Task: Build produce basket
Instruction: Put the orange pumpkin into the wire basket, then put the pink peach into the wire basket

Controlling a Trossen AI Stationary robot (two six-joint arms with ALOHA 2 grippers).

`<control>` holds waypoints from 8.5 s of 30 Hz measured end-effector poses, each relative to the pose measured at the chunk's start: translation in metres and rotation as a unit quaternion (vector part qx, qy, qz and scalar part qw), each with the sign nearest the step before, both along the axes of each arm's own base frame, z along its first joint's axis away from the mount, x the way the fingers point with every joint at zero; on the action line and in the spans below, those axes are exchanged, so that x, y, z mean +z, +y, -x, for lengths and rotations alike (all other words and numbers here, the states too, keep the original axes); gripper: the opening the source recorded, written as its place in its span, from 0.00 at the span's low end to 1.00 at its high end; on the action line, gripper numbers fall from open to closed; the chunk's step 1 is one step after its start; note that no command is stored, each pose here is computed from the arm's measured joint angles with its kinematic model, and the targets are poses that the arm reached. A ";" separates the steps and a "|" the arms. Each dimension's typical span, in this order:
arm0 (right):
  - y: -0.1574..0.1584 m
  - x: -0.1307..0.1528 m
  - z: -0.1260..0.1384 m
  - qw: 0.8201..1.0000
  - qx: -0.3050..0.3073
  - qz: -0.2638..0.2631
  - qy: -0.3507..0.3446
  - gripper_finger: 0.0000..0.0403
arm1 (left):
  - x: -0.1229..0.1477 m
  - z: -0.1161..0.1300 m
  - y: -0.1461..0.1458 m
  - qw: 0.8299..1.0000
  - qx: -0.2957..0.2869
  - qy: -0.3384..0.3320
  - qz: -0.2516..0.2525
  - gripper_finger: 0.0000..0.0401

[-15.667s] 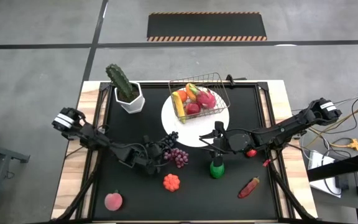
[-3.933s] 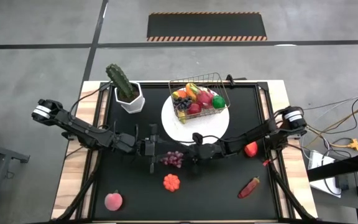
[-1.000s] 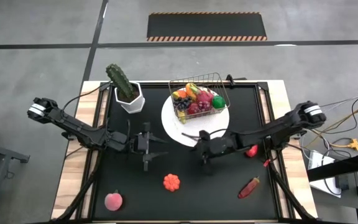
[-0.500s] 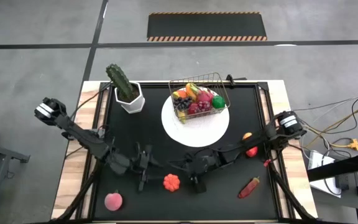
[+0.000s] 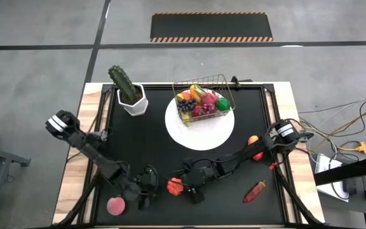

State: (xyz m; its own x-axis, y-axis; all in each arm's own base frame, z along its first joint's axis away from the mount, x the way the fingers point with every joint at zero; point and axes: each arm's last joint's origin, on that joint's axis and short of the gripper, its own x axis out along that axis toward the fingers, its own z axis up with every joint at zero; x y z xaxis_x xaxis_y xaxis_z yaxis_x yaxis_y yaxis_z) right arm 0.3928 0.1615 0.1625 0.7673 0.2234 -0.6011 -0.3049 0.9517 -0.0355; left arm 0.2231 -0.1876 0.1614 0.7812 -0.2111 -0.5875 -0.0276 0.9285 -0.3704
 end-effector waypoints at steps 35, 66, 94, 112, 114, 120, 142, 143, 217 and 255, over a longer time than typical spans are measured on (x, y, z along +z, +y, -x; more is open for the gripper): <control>0.002 -0.046 -0.015 0.996 -0.047 -0.032 0.075 0.90 | -0.026 -0.014 -0.002 0.998 0.055 -0.006 -0.038 0.43; -0.054 0.045 0.007 0.991 -0.107 0.058 0.063 0.70 | 0.017 -0.011 0.006 0.980 -0.015 -0.110 -0.163 0.43; -0.362 0.091 0.108 0.786 -0.607 -0.018 0.115 0.76 | 0.073 0.015 0.036 0.923 -0.042 -0.218 -0.313 0.43; -0.361 0.103 0.107 0.779 -0.612 0.010 0.139 0.81 | 0.074 0.015 0.036 0.925 -0.036 -0.224 -0.305 0.43; -0.353 0.112 0.106 0.785 -0.603 0.011 0.144 0.81 | 0.074 0.015 0.036 0.928 -0.032 -0.224 -0.298 0.43; -0.293 0.139 0.097 0.844 -0.522 0.012 0.122 0.81 | 0.074 0.015 0.036 0.948 0.003 -0.221 -0.228 0.43; -0.111 0.098 0.097 0.976 -0.210 0.022 -0.048 0.81 | 0.074 -0.010 -0.033 0.896 0.097 0.420 0.104 0.38; -0.112 0.096 0.097 0.976 -0.211 0.021 -0.052 0.81 | 0.079 -0.008 -0.038 0.884 0.078 0.450 0.099 0.38; -0.057 0.046 0.118 0.899 0.038 -0.009 -0.437 0.81 | 0.098 -0.044 0.010 0.880 0.056 -0.369 -0.293 0.60; -0.041 0.065 0.071 0.891 0.010 -0.018 -0.454 0.56 | 0.083 -0.044 0.038 0.869 0.073 -0.400 -0.281 0.67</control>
State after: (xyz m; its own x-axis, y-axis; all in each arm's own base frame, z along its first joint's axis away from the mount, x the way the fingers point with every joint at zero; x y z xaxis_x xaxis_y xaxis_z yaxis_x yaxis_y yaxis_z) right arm 0.3219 0.1203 0.2278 0.9292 0.2482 0.2739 -0.1821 0.9522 -0.2452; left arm 0.2674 -0.1497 0.2443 0.9815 0.0694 0.1787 -0.1028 0.9774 0.1847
